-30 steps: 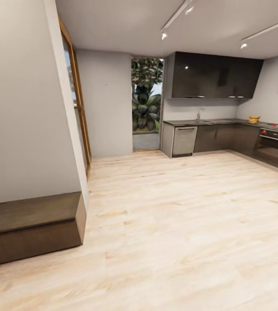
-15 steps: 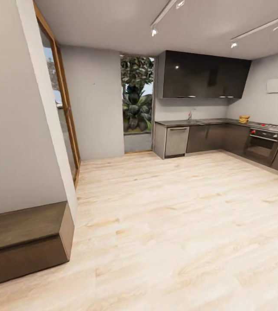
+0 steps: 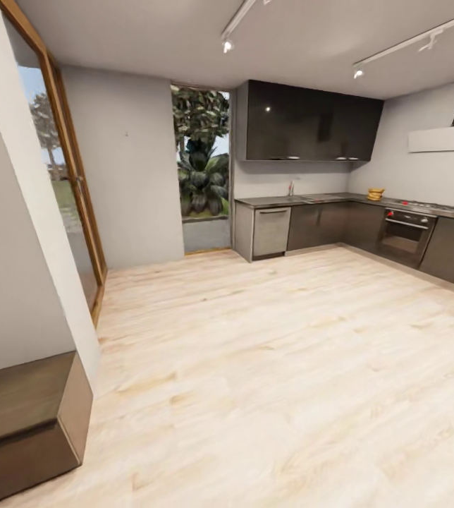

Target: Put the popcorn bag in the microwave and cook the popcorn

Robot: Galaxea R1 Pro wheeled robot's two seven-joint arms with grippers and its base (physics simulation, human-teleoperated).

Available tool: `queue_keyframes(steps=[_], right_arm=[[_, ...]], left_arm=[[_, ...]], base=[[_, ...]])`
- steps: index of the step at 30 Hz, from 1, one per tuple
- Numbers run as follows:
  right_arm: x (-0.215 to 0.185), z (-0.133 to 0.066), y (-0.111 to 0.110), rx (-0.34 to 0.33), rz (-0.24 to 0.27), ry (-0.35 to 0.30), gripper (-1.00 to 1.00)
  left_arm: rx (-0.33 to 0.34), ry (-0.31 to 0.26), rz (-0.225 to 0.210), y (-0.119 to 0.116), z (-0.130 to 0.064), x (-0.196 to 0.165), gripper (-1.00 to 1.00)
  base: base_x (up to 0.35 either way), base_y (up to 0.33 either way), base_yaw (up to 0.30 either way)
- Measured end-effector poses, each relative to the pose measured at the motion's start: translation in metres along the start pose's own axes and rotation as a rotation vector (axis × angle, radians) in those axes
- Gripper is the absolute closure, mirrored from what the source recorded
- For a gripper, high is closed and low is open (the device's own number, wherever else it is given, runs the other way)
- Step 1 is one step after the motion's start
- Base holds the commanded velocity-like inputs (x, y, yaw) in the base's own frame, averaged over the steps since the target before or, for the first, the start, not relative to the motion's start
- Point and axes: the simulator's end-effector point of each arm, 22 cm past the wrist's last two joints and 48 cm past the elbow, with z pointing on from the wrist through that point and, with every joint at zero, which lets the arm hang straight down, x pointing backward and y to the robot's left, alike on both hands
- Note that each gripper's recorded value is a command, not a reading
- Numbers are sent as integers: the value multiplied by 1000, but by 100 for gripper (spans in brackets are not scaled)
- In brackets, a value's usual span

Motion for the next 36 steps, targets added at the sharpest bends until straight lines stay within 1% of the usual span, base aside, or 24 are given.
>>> queue_keyframes(steps=[5,18,27,30,36], right_arm=[[0,0,1,-1,0,1,-100],[0,0,1,-2,0,0,-100],[0,0,1,-2,0,1,-100],[0,0,1,-2,0,1,-100],[0,0,0,-1,0,2,-100]], left_arm=[[-1,0,0,1,0,0,-100],[0,0,0,0,0,0,-100],[0,0,0,0,0,0,-100],[-1,0,0,1,0,0,-100],[-1,-1,0,1,0,-1,-100]], base=[[315,0,-119],[315,0,-17],[307,0,-158],[164,0,-212],[15,0,-235]])
